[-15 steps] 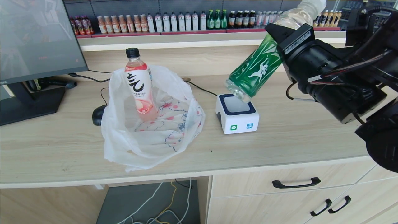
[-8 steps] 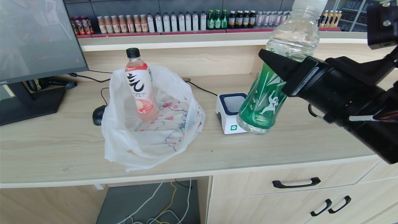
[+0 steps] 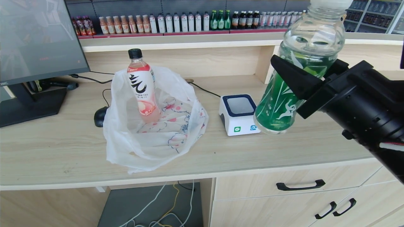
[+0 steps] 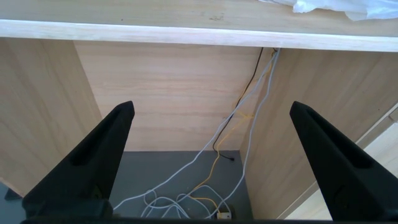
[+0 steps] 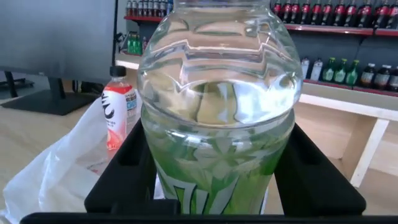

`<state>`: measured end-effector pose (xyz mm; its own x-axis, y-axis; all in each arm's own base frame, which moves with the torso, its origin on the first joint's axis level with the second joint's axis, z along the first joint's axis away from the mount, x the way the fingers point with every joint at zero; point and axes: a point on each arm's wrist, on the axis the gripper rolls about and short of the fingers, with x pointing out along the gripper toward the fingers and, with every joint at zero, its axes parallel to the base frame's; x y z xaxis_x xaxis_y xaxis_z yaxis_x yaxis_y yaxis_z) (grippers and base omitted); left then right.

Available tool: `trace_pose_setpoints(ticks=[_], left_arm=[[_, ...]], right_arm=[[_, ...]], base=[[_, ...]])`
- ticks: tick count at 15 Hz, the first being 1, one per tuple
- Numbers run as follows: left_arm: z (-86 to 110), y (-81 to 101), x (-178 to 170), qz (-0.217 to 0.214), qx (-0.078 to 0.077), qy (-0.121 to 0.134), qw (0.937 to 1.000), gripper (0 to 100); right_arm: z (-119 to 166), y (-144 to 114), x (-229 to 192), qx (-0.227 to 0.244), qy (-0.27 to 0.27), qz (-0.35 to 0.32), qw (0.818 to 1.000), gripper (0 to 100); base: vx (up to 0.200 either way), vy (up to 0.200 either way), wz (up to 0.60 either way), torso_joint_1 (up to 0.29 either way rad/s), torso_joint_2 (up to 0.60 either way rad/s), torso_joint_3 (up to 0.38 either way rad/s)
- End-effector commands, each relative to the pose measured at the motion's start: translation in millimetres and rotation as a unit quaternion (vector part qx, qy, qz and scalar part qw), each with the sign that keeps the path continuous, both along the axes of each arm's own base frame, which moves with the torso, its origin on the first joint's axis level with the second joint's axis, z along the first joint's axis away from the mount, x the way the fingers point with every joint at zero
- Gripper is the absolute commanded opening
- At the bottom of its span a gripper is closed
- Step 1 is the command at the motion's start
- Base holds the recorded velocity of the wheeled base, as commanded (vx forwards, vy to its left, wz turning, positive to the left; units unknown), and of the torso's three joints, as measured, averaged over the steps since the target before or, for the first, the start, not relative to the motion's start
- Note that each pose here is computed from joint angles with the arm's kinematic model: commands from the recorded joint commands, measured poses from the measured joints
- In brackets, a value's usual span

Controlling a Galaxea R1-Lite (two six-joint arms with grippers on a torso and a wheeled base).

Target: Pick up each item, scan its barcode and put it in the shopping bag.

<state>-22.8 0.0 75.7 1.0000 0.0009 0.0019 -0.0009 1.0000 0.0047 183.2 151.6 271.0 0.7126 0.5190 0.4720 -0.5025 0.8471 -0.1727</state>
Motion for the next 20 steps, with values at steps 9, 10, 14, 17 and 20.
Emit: trace_pose_setpoints(ticks=[9,10,14,17,20], left_arm=[[0.1,0.0,0,0.001,0.0,-0.001,1.0,100],[0.1,0.0,0,0.001,-0.001,-0.001,1.0,100],[0.1,0.0,0,0.001,-0.002,-0.001,1.0,100],[0.1,0.0,0,0.001,-0.002,-0.001,1.0,100],[0.1,0.0,0,0.001,-0.002,-0.001,1.0,100]], right_arm=[[-35,18,40,-0.017,0.028,-0.022,0.999,0],[-34,16,43,-0.01,0.029,-0.025,0.999,0],[-30,15,44,-0.001,0.021,-0.026,0.999,0],[-29,16,45,0.009,0.023,-0.021,0.999,0],[-29,16,45,0.009,0.023,-0.021,0.999,0]], base=[[0.0,0.0,0.0,0.0,0.0,0.0],[0.0,0.2,0.0,0.002,-0.01,0.007],[0.0,0.2,0.0,0.001,0.01,0.002],[0.0,0.2,0.0,-0.001,0.0,0.002],[0.0,0.2,0.0,-0.001,0.0,0.001]])
